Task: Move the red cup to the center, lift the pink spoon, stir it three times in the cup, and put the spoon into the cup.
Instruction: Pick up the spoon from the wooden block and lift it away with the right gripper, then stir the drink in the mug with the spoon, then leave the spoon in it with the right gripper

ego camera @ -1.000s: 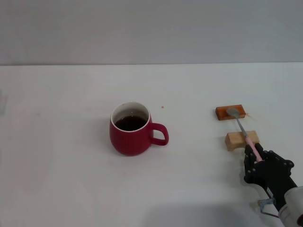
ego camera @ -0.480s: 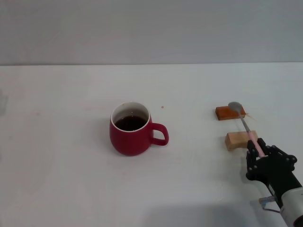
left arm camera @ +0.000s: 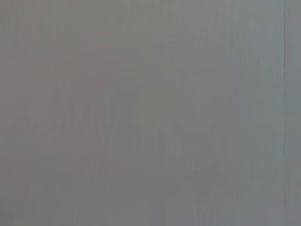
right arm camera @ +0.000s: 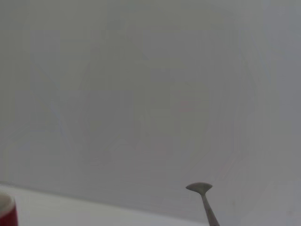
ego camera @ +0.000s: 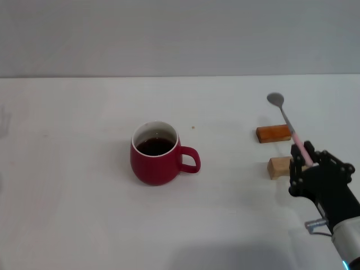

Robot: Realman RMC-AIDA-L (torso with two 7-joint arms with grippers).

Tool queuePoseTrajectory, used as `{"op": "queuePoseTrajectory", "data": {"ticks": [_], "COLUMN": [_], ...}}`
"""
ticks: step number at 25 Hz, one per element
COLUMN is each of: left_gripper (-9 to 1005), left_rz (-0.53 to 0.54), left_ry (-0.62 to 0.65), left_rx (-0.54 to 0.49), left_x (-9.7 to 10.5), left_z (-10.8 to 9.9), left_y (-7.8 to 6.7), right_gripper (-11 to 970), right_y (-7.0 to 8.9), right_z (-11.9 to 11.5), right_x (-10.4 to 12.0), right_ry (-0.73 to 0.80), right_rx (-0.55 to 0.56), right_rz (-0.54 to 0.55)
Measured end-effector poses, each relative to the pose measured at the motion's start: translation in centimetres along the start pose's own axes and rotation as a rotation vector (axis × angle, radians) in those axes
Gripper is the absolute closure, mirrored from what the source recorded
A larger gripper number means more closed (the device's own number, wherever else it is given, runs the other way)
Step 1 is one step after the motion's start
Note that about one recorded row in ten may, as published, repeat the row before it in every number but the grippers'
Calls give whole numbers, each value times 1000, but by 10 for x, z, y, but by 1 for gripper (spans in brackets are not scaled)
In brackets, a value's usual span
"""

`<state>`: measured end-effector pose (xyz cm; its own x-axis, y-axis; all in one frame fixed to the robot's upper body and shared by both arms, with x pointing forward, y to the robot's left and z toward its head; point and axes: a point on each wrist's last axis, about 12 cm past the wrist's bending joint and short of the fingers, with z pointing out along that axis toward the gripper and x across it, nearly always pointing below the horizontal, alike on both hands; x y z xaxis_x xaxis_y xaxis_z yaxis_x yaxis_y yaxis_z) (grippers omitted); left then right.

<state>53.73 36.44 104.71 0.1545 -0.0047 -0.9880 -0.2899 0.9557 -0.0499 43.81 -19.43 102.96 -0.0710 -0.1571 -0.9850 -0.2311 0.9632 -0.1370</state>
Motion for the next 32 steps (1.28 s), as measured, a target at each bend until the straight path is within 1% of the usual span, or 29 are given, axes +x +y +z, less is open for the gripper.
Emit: {"op": "queuePoseTrajectory", "data": {"ticks": [4, 5, 6, 7, 8, 10, 11, 14, 15, 16, 19, 20, 21, 22, 23, 24, 25, 26, 29, 30, 31, 32], "left_gripper": [152, 152, 152, 152, 152, 152, 152, 152, 152, 152, 152, 152, 152, 152, 152, 152, 152, 152, 152, 152, 152, 152], "left_rz": [-1, -1, -1, -1, -1, -2, -2, -2, -2, -2, -2, -3, -3, -3, -4, -4, -4, -5, -4, -4, -5, -5], "left_ry": [-1, -1, -1, -1, -1, -2, -2, -2, -2, -2, -2, -2, -2, -2, -3, -3, -2, -2, 1, 1, 1, 1], "left_rx": [0, 0, 0, 0, 0, 0, 0, -2, -2, -2, -4, -5, -5, -5, -6, -7, -8, -8, -10, -11, -11, -10], "left_x": [0, 0, 0, 0, 0, 0, 0, 0, 0, 0, 0, 0, 0, 0, 0, 0, 0, 0, 0, 0, 0, 0], "left_z": [0, 0, 0, 0, 0, 0, 0, 0, 0, 0, 0, 0, 0, 0, 0, 0, 0, 0, 0, 0, 0, 0], "left_y": [0, 0, 0, 0, 0, 0, 0, 0, 0, 0, 1, 1, 1, 1, 1, 1, 1, 1, 2, 2, 2, 2], "right_gripper": [798, 798, 798, 798, 798, 798, 798, 798, 798, 798, 798, 798, 798, 798, 798, 798, 798, 798, 798, 798, 798, 798], "right_y": [3, 3, 3, 3, 4, 5, 5, 6, 5, 5, 0, -3, -3, -3, -8, -8, -12, -12, -21, -24, -24, -25], "right_z": [1, 2, 3, 3, 4, 8, 8, 12, 15, 15, 20, 23, 23, 25, 29, 29, 33, 33, 38, 39, 39, 39], "right_x": [-18, -29, -35, -35, -40, -56, -56, -69, -79, -79, -96, -107, -107, -112, -122, -122, -132, -132, -147, -156, -156, -161], "right_ry": [-37, -45, -48, -48, -50, -38, -38, -18, -7, -7, 8, 21, 21, 28, 45, 45, 65, 65, 89, 101, 101, 103], "right_rx": [-27, -52, -63, -63, -72, -94, -94, -120, -145, -145, -195, -238, -238, -258, -295, -295, -329, -329, -373, -406, -406, -421], "right_rz": [27, 47, 55, 55, 58, 43, 43, 22, 20, 20, 31, 36, 36, 39, 45, 45, 52, 52, 54, 29, 29, 18]}}
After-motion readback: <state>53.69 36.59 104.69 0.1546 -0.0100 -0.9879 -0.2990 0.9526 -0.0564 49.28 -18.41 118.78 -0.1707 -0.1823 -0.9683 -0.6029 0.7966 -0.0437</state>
